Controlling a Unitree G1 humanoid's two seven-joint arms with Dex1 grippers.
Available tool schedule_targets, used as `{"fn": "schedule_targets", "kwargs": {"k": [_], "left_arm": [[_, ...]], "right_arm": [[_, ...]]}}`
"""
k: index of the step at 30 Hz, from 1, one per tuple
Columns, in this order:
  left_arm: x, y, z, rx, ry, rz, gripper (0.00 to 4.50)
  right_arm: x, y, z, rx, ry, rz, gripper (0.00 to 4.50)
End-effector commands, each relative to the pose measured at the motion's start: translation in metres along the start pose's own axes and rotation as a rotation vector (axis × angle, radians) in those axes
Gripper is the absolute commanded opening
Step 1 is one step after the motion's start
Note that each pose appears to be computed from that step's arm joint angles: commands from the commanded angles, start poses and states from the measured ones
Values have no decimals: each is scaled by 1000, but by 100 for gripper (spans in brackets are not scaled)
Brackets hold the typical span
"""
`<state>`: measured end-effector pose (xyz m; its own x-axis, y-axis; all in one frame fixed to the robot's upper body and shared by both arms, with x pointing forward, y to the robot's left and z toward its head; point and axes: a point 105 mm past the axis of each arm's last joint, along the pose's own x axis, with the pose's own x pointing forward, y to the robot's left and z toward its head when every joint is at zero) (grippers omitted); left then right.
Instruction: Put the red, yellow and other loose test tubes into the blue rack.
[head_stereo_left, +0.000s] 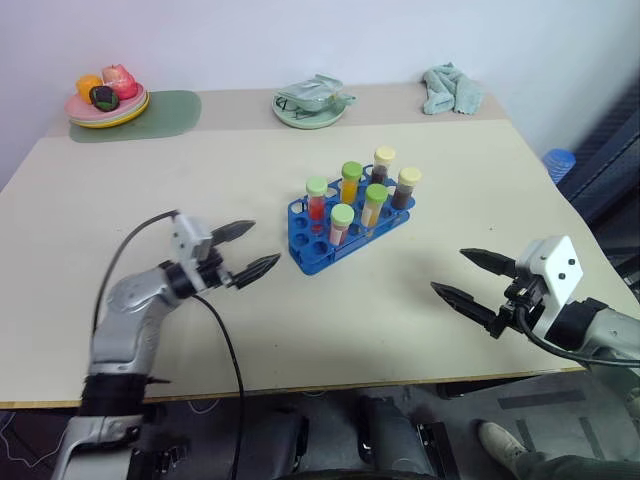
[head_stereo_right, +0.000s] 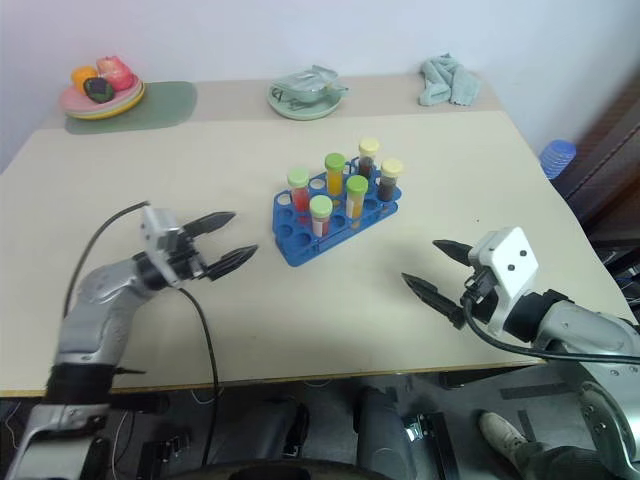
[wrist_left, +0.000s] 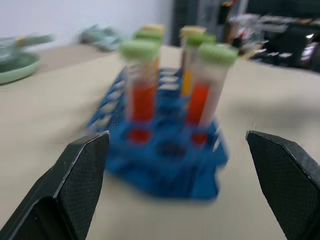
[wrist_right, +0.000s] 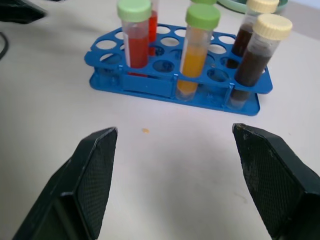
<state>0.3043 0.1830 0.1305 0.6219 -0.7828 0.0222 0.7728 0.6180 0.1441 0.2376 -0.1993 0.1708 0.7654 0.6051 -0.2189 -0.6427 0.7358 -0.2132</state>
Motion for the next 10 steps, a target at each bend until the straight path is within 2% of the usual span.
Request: {"fn": "schedule_targets", "kwargs": {"k": [1, 10], "left_arm": [[-27, 7, 17, 75, 3, 37, 447], [-54, -1, 13, 41, 93, 12, 447]], "right_arm": [[-14, -15, 5, -62, 2, -43, 377], [-32, -23, 3, -73, 21, -74, 377]]}}
